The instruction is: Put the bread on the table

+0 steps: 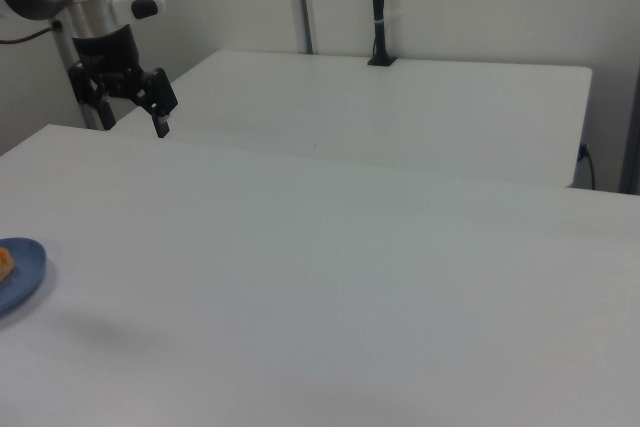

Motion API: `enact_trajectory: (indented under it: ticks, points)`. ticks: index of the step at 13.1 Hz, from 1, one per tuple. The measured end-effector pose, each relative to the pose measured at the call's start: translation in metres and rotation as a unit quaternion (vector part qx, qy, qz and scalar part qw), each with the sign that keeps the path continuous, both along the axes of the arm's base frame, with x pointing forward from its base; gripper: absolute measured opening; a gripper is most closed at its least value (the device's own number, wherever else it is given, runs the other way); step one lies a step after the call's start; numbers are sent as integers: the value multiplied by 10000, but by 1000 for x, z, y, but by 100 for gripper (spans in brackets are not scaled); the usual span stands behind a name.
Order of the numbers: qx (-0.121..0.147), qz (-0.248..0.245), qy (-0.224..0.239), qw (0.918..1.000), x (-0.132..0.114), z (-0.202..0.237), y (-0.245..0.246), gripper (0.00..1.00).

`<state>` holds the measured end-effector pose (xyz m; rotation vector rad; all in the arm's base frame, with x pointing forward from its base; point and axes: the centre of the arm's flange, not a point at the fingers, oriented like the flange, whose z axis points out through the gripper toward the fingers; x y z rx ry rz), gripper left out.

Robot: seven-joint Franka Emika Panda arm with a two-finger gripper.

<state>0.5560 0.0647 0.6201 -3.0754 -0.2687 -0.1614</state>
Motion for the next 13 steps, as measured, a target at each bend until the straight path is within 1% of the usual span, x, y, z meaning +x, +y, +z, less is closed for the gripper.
enact_trajectory:
  ticks: [8,10,11,13]
  points:
    - [-10,82,68,9999,-1,-7,8,100]
    - [-15,173,97,9998,-2,-9,12,100]
    - [-23,311,173,9994,-4,-14,22,100]
    - [-76,609,521,9968,-16,-25,52,100]
